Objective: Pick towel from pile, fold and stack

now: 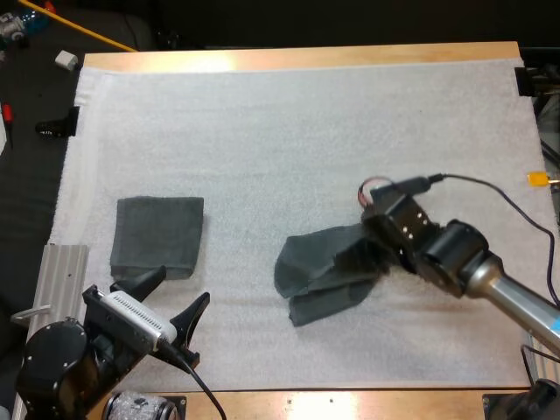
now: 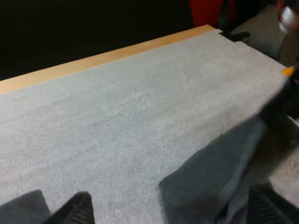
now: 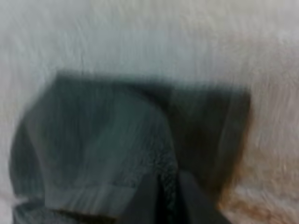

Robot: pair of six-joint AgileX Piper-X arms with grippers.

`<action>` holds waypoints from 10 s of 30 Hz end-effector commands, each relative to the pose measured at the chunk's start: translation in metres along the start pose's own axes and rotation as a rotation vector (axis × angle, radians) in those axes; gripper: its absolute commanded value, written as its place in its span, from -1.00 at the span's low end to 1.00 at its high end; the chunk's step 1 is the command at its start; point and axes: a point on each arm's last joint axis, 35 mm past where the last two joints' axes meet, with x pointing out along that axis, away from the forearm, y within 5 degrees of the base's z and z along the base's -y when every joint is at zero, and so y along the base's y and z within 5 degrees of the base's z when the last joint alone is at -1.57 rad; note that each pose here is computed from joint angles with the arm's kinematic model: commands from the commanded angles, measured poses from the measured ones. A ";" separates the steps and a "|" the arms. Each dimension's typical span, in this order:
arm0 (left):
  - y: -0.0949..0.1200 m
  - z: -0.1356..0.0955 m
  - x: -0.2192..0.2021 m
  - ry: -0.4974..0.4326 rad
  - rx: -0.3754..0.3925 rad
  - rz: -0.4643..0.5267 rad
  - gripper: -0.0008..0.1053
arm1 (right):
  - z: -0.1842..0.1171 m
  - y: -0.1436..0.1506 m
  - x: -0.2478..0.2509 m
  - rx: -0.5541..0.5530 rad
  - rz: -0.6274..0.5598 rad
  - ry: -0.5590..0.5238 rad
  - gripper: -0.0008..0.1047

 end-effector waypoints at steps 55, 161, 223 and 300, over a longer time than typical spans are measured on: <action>0.004 -0.026 0.008 0.227 -0.105 -0.030 0.25 | -0.070 -0.049 -0.003 0.184 0.014 0.219 0.17; -0.007 -0.037 0.089 0.675 -0.023 -0.286 0.23 | -0.094 -0.056 0.090 0.426 0.130 0.165 -0.98; -0.024 -0.137 0.273 1.030 0.130 -0.130 -0.33 | -0.104 -0.060 0.047 0.370 0.043 0.189 -0.98; -0.005 0.030 0.208 0.566 0.111 -0.080 -0.98 | -0.032 -0.069 -0.038 0.440 0.154 -0.055 -0.98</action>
